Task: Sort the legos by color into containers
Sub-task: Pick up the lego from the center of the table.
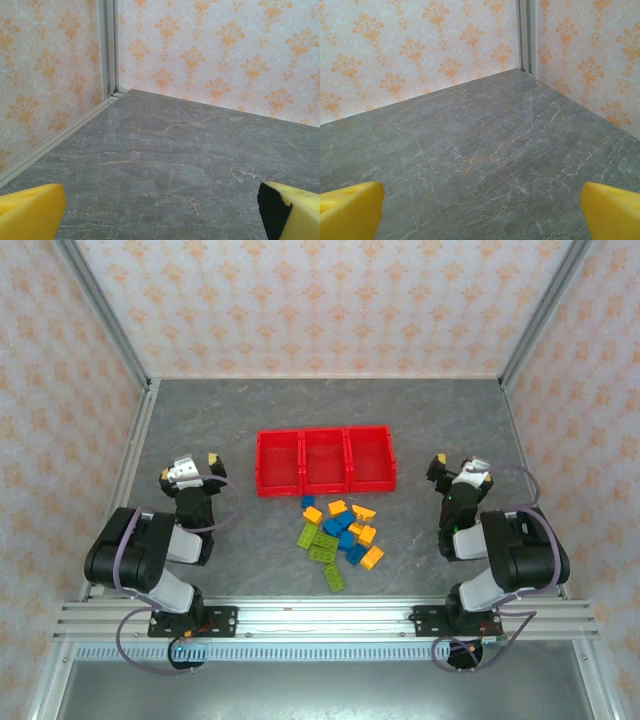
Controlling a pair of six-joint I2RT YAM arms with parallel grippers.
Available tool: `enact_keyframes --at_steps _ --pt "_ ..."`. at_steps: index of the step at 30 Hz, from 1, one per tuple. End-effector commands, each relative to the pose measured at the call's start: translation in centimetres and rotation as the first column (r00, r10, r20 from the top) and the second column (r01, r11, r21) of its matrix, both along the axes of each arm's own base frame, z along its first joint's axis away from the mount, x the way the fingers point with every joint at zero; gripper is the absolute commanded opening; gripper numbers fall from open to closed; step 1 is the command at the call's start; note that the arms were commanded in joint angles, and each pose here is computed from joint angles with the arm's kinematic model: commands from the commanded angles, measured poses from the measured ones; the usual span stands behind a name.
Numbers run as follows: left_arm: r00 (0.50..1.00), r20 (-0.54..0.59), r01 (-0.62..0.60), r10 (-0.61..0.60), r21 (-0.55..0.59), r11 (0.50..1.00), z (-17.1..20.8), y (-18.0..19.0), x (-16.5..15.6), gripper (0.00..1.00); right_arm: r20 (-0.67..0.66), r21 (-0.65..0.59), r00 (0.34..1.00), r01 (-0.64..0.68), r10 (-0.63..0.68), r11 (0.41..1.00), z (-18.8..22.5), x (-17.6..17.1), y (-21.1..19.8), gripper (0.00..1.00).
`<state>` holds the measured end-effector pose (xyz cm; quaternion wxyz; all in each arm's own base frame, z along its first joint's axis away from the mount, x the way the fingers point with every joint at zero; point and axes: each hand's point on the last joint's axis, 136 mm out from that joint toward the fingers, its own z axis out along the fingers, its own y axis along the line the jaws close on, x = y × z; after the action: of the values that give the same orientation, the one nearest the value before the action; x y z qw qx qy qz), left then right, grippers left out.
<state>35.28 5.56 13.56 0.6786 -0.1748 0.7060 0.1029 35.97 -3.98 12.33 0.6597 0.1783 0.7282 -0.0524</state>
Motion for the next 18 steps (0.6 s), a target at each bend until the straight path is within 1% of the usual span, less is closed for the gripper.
enact_keyframes --at_steps 1,18 --pt "1.0 0.002 -0.012 0.012 0.019 1.0 0.3 0.16 0.28 0.99 0.019 0.006 1.0 0.02 -0.02 1.0 0.5 0.16 -0.22 1.0" --pt "1.0 -0.002 -0.002 0.002 0.008 1.0 0.2 0.29 0.48 0.99 0.014 0.019 1.0 0.017 -0.018 1.0 0.35 0.28 -0.45 1.0"
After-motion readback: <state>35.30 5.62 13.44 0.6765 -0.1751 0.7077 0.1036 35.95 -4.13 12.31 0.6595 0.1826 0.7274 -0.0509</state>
